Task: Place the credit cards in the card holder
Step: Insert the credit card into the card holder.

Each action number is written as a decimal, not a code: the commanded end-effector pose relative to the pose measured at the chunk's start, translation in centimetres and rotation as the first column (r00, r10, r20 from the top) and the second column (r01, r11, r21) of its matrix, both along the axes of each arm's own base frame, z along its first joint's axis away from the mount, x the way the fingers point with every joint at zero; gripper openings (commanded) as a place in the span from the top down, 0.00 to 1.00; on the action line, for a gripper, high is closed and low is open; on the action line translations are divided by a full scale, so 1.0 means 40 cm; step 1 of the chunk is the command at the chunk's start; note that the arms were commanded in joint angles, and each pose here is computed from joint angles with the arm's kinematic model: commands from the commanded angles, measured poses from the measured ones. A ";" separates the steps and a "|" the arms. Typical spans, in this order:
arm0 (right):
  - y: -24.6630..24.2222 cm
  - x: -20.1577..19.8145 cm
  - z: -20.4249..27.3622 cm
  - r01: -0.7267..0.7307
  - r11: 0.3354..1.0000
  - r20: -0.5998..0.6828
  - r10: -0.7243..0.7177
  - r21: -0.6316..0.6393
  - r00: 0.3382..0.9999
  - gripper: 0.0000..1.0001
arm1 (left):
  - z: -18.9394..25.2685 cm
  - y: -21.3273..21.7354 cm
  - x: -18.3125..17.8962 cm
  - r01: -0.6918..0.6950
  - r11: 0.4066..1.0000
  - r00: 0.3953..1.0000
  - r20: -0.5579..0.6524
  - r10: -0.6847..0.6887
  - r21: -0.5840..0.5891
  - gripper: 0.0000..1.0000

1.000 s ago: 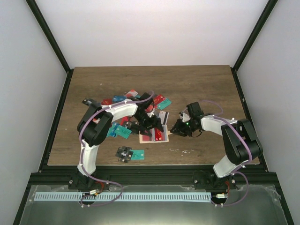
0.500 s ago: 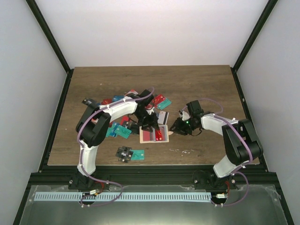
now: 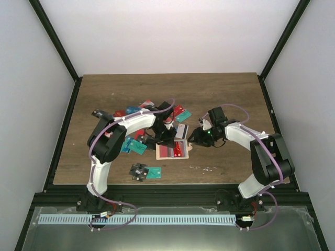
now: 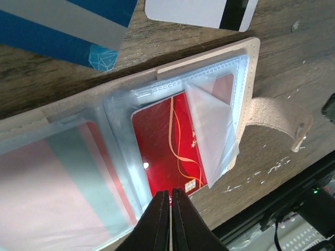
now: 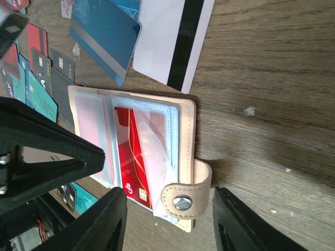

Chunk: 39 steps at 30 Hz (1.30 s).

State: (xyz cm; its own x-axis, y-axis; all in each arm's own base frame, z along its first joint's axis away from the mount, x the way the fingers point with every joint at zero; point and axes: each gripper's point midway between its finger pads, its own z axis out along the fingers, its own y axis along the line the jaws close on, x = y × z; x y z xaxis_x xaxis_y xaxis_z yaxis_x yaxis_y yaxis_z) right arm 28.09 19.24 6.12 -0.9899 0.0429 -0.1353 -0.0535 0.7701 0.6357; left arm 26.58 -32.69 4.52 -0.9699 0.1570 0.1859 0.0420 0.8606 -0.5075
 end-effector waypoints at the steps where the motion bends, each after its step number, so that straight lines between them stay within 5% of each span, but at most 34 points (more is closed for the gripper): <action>1: 0.009 0.019 0.054 -0.023 1.000 0.050 0.022 0.021 0.999 0.52 | -0.024 -0.007 0.003 0.020 1.000 1.000 -0.001 -0.020 0.011 0.96; 25: 0.094 0.001 0.101 -0.147 0.967 0.061 0.137 0.206 0.989 0.39 | -0.122 0.031 -0.010 0.059 0.991 0.998 -0.019 -0.057 0.123 0.96; 39: 0.128 0.040 0.023 -0.168 0.972 0.026 0.166 0.165 0.986 0.35 | -0.168 0.073 -0.023 0.072 0.978 0.997 -0.013 -0.071 0.196 0.96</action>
